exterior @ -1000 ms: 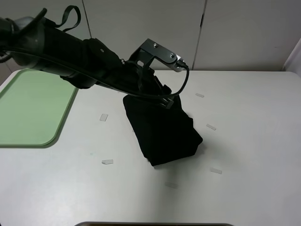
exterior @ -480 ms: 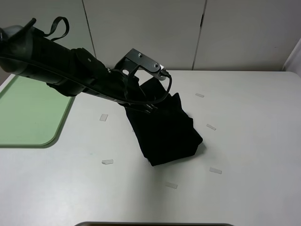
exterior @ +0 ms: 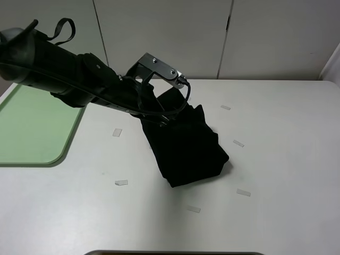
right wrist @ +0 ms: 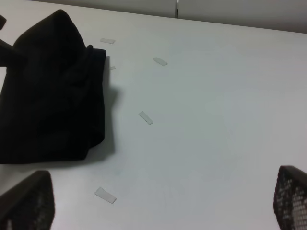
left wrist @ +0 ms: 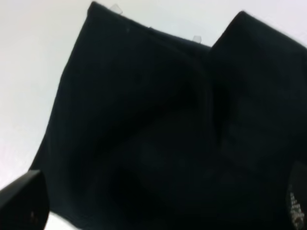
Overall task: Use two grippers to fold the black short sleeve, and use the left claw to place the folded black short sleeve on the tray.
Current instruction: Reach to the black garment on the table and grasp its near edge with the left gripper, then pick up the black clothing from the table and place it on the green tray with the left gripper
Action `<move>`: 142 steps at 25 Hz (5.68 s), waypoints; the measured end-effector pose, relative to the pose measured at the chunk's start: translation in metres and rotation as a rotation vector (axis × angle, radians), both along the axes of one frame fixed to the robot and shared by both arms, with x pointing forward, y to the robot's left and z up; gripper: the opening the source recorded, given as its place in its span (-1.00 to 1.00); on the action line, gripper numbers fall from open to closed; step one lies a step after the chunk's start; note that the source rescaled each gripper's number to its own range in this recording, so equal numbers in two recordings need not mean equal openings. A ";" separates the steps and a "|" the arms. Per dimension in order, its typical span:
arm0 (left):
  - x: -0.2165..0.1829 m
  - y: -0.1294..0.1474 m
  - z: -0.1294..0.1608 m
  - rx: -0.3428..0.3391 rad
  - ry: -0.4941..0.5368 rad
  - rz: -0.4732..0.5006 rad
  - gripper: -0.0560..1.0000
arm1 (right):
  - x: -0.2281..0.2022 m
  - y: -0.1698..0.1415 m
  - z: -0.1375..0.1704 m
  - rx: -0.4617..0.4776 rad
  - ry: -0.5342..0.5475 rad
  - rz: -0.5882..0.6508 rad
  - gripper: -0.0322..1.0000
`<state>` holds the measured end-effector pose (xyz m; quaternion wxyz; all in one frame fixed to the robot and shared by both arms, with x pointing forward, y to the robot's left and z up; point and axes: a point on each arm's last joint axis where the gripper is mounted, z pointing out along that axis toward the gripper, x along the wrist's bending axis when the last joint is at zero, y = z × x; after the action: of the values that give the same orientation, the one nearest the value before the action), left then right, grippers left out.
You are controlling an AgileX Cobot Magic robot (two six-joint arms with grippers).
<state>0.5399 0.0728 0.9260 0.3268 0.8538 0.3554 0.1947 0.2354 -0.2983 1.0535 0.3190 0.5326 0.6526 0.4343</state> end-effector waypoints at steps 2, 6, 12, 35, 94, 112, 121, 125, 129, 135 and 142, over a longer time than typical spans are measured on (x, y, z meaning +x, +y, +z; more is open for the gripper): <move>-0.001 0.002 -0.001 0.010 -0.001 -0.007 0.99 | 0.000 0.000 0.000 0.000 0.000 0.000 1.00; -0.010 0.010 -0.013 0.108 -0.016 -0.086 1.00 | 0.000 0.000 0.000 0.000 0.000 0.000 1.00; -0.006 0.020 -0.016 0.133 -0.029 -0.061 1.00 | 0.000 0.000 0.000 0.000 0.000 0.000 1.00; 0.025 -0.045 -0.050 0.082 0.002 -0.122 1.00 | 0.000 0.000 0.000 0.000 0.000 0.000 1.00; -0.031 0.005 -0.067 -0.426 0.669 0.287 1.00 | 0.000 0.000 0.000 0.000 0.000 0.000 1.00; -0.011 -0.021 -0.088 -0.419 0.655 0.209 -0.77 | 0.000 0.000 0.000 0.000 0.000 0.000 1.00; 0.010 0.030 -0.071 -0.223 0.587 0.111 -0.77 | 0.000 0.000 0.000 0.000 0.000 0.000 1.00; 0.027 0.077 -0.045 -0.056 0.534 0.124 -0.77 | 0.000 0.000 0.000 0.000 0.000 0.000 1.00; 0.040 0.115 -0.020 0.098 0.481 0.182 -0.77 | 0.000 0.000 0.000 0.000 0.000 0.000 1.00; 0.053 0.170 0.001 0.303 0.413 0.226 -0.77 | 0.000 0.000 0.000 0.000 0.000 0.000 1.00; 0.057 0.240 0.001 0.410 0.411 0.325 -0.77 | 0.000 0.000 0.000 0.000 0.000 0.000 1.00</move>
<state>0.5973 0.3130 0.9274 0.0344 0.8554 0.4987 0.1353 0.2354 -0.2983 1.0535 0.3189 0.5326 0.6526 0.4344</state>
